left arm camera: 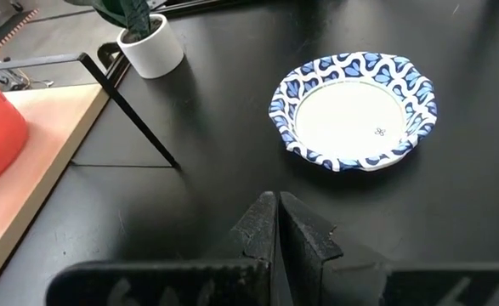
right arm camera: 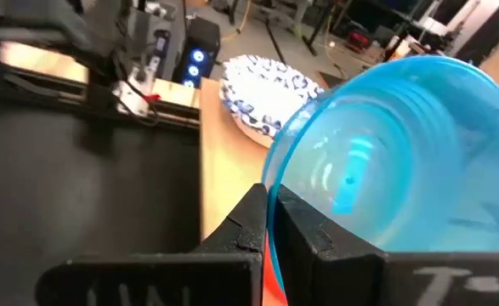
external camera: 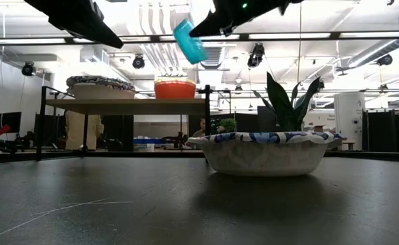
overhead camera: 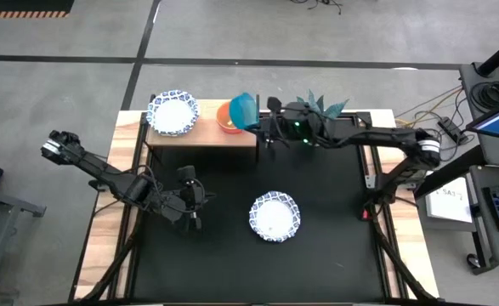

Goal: Place and stack bowls onto a shelf
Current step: Stack the blue bowl on top of the yellow bowl on the shelf

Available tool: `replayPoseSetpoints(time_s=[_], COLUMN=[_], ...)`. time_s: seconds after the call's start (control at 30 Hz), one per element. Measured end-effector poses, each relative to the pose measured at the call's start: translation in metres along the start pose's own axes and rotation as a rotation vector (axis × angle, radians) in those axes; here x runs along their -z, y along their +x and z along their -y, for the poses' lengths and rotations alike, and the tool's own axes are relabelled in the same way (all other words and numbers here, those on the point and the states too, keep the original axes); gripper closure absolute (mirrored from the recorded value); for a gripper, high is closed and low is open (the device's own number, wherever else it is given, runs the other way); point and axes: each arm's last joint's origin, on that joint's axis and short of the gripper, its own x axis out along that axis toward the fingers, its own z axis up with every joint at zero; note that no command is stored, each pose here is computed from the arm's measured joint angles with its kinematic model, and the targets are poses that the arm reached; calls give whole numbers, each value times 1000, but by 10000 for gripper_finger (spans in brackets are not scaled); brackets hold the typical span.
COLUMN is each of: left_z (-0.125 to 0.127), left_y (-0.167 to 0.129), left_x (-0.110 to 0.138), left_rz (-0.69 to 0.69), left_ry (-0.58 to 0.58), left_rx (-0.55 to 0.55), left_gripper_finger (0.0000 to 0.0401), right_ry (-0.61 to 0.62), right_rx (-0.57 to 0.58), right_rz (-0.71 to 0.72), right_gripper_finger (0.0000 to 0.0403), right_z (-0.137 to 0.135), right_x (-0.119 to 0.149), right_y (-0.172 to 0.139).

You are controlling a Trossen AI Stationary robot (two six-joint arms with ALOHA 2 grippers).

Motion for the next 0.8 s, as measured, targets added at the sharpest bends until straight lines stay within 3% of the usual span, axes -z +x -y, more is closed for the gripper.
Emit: replayPoseSetpoints(time_s=[0.53, 0.8], left_z=[0, 0], left_y=[0, 0], left_x=[0, 0], left_rz=[0, 0], left_ry=[0, 0], left_rx=[0, 0], left_gripper_finger=[401, 401], right_ry=[-56, -66], right_rx=[24, 28], right_rz=[-126, -158], right_gripper_finger=[392, 343], right_z=[25, 31], right_x=[17, 25], right_y=[59, 66])
